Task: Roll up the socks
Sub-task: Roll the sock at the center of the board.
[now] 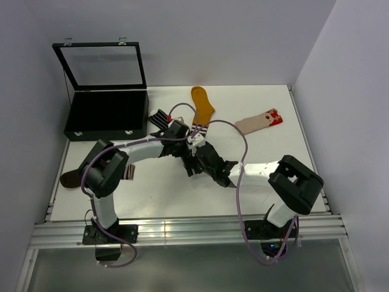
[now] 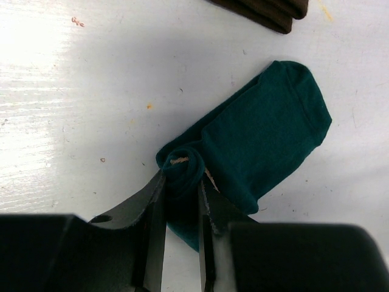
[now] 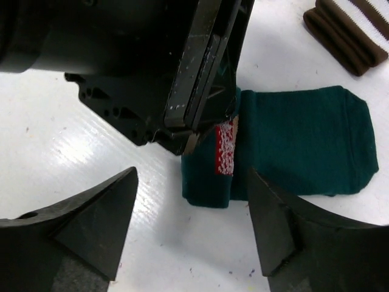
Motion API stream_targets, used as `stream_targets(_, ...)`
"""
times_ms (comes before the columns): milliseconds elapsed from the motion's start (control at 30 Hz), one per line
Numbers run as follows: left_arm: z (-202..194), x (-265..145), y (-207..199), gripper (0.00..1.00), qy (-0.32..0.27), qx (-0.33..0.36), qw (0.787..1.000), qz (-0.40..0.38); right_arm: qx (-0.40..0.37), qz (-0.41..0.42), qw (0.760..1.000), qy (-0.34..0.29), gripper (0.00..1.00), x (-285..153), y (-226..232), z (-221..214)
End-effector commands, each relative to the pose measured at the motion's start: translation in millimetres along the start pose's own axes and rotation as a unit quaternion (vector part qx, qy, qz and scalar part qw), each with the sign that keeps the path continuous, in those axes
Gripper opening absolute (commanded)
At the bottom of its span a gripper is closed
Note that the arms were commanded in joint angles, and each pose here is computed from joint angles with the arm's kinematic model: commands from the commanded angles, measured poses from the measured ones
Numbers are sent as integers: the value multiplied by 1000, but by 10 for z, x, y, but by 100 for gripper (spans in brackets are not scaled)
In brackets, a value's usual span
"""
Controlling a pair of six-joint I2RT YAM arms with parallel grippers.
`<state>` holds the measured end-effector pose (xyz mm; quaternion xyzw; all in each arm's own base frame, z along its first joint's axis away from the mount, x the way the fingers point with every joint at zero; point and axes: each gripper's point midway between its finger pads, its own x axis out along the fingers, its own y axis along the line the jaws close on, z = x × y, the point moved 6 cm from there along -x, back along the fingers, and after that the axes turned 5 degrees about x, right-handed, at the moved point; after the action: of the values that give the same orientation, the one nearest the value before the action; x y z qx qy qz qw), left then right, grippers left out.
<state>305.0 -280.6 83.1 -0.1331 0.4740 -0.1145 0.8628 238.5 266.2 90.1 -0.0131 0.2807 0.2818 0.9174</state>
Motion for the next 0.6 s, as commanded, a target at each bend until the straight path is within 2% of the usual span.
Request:
stream_targets(0,-52,22,-13,14,6,5,1000,-6,-2,-2,999,-47,77,114,70,245)
stream_targets(100,-46,20,-25,14,5,4,1000,-10,0,-5,999,-45,71,156,54,194)
stream_targets(200,-51,28,-28,14,6,4,1000,-12,1,-7,999,-40,59,188,46,158)
stream_targets(333,-61,32,-23,14,7,4,1000,-13,9,-13,999,-31,51,228,3,80)
stream_targets(400,-74,36,-18,14,8,4,1000,-13,15,-15,999,-29,40,236,-28,49)
stream_targets(567,-79,43,-16,14,8,4,1000,-15,39,-22,999,-16,27,268,-169,-17)
